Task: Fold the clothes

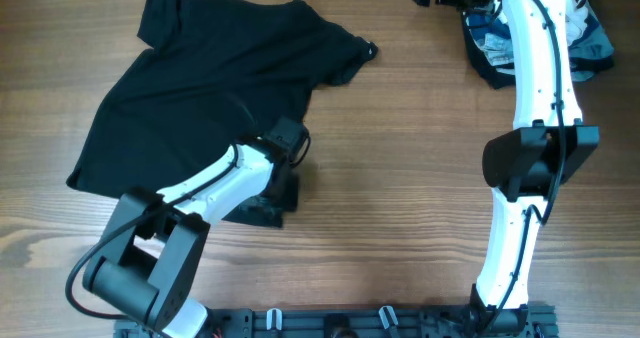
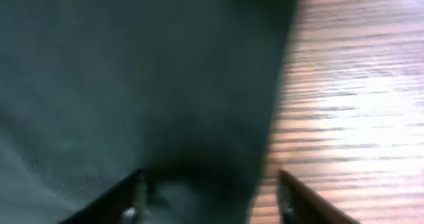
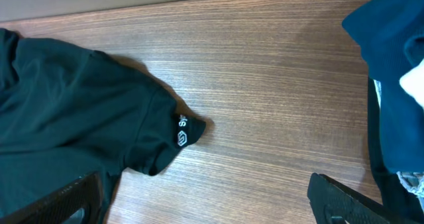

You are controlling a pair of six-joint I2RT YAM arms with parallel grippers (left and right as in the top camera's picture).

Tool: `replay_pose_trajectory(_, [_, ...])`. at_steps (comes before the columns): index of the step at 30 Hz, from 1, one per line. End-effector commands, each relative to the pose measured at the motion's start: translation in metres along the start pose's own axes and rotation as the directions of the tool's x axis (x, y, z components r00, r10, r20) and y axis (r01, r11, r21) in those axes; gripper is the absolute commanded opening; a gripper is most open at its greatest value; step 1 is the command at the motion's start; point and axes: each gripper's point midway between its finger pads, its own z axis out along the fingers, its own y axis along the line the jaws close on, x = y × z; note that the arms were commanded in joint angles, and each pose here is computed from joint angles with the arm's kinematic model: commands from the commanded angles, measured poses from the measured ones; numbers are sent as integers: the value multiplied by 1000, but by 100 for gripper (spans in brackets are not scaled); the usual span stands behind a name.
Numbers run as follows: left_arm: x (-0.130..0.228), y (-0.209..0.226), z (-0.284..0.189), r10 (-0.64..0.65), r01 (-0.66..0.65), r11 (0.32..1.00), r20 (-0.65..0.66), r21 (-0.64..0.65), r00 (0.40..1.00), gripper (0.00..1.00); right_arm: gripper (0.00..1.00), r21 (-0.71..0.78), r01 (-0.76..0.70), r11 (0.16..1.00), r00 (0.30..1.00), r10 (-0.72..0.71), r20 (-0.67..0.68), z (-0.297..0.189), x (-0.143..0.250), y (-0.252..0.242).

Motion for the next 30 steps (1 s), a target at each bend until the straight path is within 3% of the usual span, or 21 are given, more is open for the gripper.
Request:
replay_pose_trajectory(1, [56,14,32,-181,174,983,-202,-55,962,35,100,13,-16,1000,1000,16,-27,15,6,-4])
replay_pose_trajectory(4, [71,1,28,-198,208,978,-290,5,936,27,100,13,-16,1000,1000,16,-27,15,6,-4])
replay_pose_trajectory(6, [82,-3,24,-201,221,975,-343,20,918,4,100,12,-16,1000,999,16,-32,17,7,-3])
replay_pose_trajectory(10, [92,2,20,-276,291,957,-390,-21,879,4,99,1,-13,1000,996,13,-87,50,27,-2])
replay_pose_trajectory(13, [87,11,12,-336,355,935,-389,-24,858,4,92,-56,-13,998,990,5,-141,85,52,7])
replay_pose_trajectory(15, [81,19,1,-369,393,920,-363,-9,856,4,84,-64,-12,998,986,1,-168,104,68,9])
replay_pose_trajectory(18, [69,33,-21,-421,451,892,-293,41,859,4,64,-83,-49,995,982,33,-185,123,82,13])
replay_pose_trajectory(20, [60,41,-37,-453,482,871,-228,89,861,4,44,-90,-88,992,981,70,-182,135,88,16])
replay_pose_trajectory(21, [56,45,-42,-465,489,866,-193,103,864,4,41,-106,-101,989,979,80,-187,142,93,20])
replay_pose_trajectory(23, [48,56,-55,-485,496,860,-108,121,868,4,41,-128,-122,984,976,96,-197,155,104,28])
replay_pose_trajectory(27, [45,63,-58,-493,497,861,-64,108,868,4,73,-148,-118,982,978,89,-188,174,115,45])
replay_pose_trajectory(30, [44,64,-58,-494,497,861,-56,105,868,4,76,-151,-140,979,976,111,-186,187,120,52])
